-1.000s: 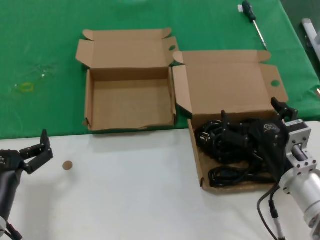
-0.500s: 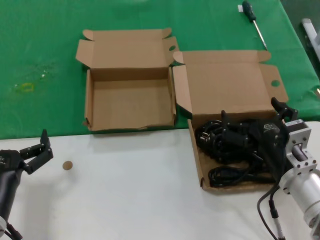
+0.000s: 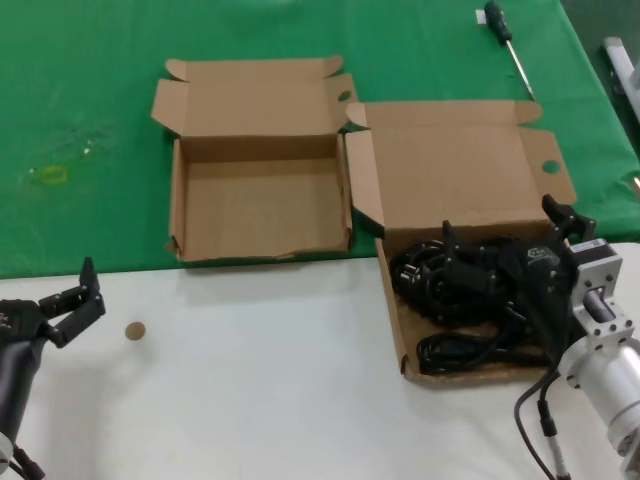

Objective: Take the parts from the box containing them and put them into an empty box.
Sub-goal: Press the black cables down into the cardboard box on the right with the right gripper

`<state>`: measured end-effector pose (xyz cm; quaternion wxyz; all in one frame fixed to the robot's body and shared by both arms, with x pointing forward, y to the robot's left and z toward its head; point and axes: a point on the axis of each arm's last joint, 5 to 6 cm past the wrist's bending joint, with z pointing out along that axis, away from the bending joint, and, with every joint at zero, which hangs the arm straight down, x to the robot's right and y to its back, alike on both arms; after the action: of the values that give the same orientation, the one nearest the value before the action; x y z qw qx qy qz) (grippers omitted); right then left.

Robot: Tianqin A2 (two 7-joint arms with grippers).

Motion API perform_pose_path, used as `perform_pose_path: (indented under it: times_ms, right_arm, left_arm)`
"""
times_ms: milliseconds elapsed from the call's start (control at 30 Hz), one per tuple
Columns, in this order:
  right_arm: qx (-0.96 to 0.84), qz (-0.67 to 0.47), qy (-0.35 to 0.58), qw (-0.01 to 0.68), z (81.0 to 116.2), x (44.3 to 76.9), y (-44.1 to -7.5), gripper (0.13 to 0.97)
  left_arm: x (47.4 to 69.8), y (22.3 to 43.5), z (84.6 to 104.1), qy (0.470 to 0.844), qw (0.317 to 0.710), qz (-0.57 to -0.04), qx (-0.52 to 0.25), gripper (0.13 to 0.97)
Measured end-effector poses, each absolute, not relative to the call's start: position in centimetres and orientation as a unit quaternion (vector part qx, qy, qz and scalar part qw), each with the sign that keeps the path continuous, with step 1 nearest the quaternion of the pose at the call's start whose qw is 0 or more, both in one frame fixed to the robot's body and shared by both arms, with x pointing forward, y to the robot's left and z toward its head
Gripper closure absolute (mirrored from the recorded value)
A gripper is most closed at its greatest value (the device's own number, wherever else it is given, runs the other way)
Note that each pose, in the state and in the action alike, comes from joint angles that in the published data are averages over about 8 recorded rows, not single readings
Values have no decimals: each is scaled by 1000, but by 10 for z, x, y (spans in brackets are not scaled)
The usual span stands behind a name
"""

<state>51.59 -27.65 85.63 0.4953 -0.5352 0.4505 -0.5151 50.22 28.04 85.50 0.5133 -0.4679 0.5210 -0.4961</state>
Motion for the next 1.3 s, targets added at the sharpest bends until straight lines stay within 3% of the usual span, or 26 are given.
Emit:
perform_pose_path:
  times_ms: [133,400,533,833,1100,1300]
  right_arm:
    - [-535,-515,450,495,856,516,-277,130]
    - [-535,-515,450,495,856,516,-277,130]
    - [-535,-515,451,495,856,516,-277,130]
    - [-540,-513,450,492,853,512,-276,130]
    - [-550,-516,429,497,861,510,-280,130]
    - [-572,-506,410,499,870,512,-292,130]
  left_arm:
    - [502,280,855,521,513,-496,-468,162]
    - [502,280,855,521,513,-496,-468,266]
    - [502,280,855,521,513,-496,-468,266]
    - [502,280,855,521,513,-496,-468,441]
    - [502,280,855,521,513,-496,-468,665]
    - [502,280,855,521,513,-496,-468,768]
